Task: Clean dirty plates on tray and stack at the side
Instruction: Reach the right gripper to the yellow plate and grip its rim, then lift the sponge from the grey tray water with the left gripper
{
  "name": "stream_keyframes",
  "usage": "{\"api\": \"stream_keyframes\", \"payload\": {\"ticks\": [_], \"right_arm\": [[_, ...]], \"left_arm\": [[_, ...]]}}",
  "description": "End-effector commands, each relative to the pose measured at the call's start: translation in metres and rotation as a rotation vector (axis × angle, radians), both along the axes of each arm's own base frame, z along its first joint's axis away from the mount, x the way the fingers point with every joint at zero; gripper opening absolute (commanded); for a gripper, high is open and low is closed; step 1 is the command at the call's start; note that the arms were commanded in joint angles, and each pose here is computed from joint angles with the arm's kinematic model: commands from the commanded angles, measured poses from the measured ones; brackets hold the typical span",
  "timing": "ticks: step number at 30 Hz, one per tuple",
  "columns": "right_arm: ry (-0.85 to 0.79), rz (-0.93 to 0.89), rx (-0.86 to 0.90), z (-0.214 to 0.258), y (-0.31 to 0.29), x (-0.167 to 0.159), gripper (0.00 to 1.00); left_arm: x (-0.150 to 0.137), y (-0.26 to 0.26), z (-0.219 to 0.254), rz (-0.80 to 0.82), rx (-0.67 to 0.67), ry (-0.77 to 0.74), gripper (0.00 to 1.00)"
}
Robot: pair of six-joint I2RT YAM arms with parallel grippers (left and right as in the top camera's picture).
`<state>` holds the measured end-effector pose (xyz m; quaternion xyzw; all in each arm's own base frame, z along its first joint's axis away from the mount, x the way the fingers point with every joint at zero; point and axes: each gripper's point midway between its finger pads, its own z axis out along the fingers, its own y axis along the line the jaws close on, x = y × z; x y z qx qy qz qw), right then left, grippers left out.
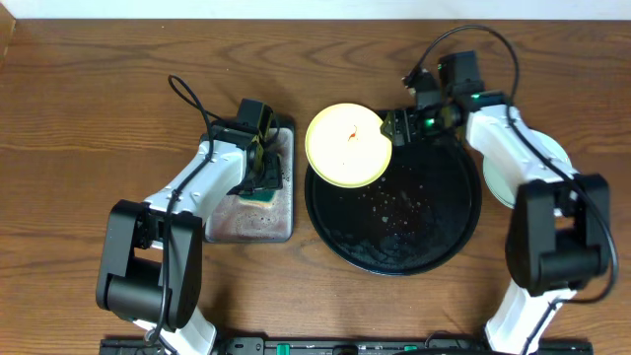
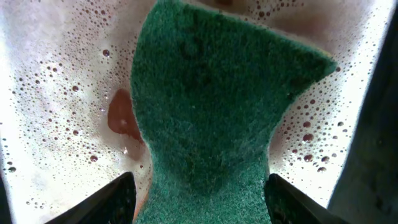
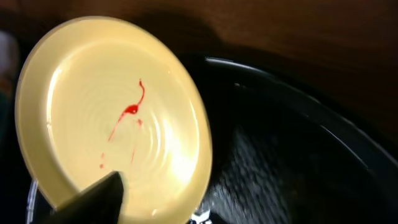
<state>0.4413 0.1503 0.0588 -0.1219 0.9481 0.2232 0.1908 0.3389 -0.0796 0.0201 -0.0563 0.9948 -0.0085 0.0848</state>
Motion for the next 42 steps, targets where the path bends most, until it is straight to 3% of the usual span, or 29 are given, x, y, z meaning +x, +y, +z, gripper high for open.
{"api": "stream_keyframes", "payload": {"ticks": [1,4,8,11,12,22,25,29,37,38,40,42], "right_arm": [[0.033,-0.006,0.004,-0.014,0.013,-0.001,0.52],[0.062,-0.004,-0.047,-0.033,0.014,-0.005,0.46],[0.084,0.006,-0.069,-0.046,0.018,-0.009,0.25],[0.103,-0.012,-0.122,-0.051,0.009,-0.012,0.03],[0.111,-0.017,-0.134,-0.053,0.006,-0.014,0.01],[0.283,-0.054,-0.294,-0.040,-0.033,-0.063,0.01],[0.315,-0.044,-0.306,-0.038,-0.033,-0.073,0.01],[0.319,-0.040,-0.309,-0.038,-0.032,-0.075,0.01],[0.327,-0.040,-0.310,-0.038,-0.032,-0.076,0.01],[0.328,-0.040,-0.310,-0.038,-0.032,-0.077,0.01],[0.332,-0.039,-0.311,-0.038,-0.033,-0.078,0.01],[0.335,-0.039,-0.312,-0.038,-0.033,-0.078,0.01]], "left_arm": [[-0.004,0.001,-0.006,0.002,0.008,0.022,0.67],[-0.004,0.001,-0.006,0.002,0.007,0.021,0.67],[-0.004,0.001,-0.006,0.002,0.008,0.022,0.67],[-0.004,0.001,-0.006,0.002,0.007,0.022,0.67],[-0.004,0.001,-0.006,0.002,0.007,0.022,0.67],[-0.004,0.001,-0.006,0.001,0.007,0.018,0.64],[0.003,0.000,-0.005,0.002,0.000,-0.010,0.57],[0.009,-0.002,-0.006,0.002,-0.007,-0.039,0.40],[-0.011,0.003,-0.026,0.002,0.003,0.005,0.40],[-0.012,0.003,-0.027,0.002,0.003,0.005,0.35],[-0.012,0.003,-0.027,0.002,0.003,0.006,0.08],[-0.013,0.002,-0.027,0.000,-0.004,0.011,0.07]]}}
